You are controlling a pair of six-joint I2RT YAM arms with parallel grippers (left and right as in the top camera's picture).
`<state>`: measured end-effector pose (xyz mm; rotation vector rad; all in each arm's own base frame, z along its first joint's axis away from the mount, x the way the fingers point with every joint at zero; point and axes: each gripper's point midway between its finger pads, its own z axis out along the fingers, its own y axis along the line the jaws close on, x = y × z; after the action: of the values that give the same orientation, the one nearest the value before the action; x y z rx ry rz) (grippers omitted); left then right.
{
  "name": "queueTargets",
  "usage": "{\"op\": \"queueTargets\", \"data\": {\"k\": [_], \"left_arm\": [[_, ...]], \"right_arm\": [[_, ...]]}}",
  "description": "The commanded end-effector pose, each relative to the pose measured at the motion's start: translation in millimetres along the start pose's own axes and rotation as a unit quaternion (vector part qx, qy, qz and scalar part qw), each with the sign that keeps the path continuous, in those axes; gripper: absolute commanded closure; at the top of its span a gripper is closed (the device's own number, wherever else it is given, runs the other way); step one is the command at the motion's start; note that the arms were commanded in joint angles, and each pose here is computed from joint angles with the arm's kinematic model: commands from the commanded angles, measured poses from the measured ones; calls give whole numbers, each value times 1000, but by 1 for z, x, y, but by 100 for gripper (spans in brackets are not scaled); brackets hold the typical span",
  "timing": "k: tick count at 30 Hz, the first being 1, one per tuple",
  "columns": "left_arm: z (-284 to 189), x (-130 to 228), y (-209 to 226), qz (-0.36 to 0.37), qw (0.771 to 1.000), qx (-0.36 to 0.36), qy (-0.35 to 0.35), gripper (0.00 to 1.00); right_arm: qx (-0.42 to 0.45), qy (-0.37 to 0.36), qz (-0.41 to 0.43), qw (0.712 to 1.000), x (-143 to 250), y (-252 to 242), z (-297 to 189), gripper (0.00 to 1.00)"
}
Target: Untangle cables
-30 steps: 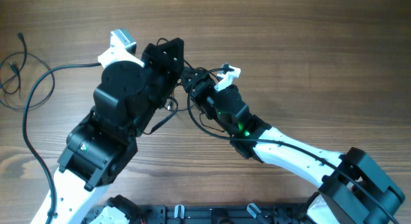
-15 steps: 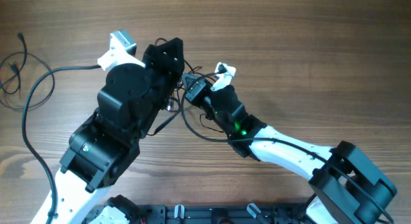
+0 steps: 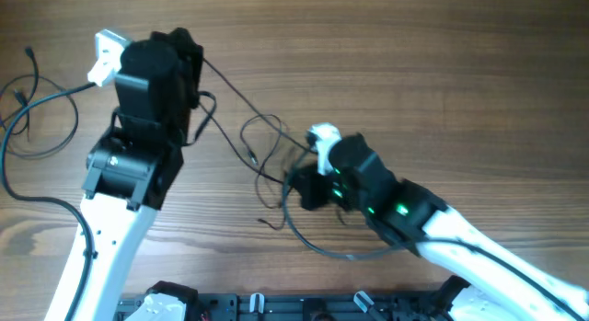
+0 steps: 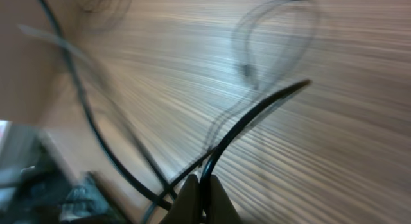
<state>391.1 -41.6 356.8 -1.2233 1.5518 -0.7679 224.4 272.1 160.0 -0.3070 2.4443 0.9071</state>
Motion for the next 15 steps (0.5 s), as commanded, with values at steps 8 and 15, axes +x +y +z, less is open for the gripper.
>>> {"op": "queueTargets", "data": {"k": [8,15], "left_arm": [[-1,-113,63,12,985,-111,-133,96],[5,-101,56,8,992,-89,-86,96]], "right_arm": [[249,-317,94,910,-62,-91,-167,96],[390,-314,188,845,-40,-162,-191,96]]}}
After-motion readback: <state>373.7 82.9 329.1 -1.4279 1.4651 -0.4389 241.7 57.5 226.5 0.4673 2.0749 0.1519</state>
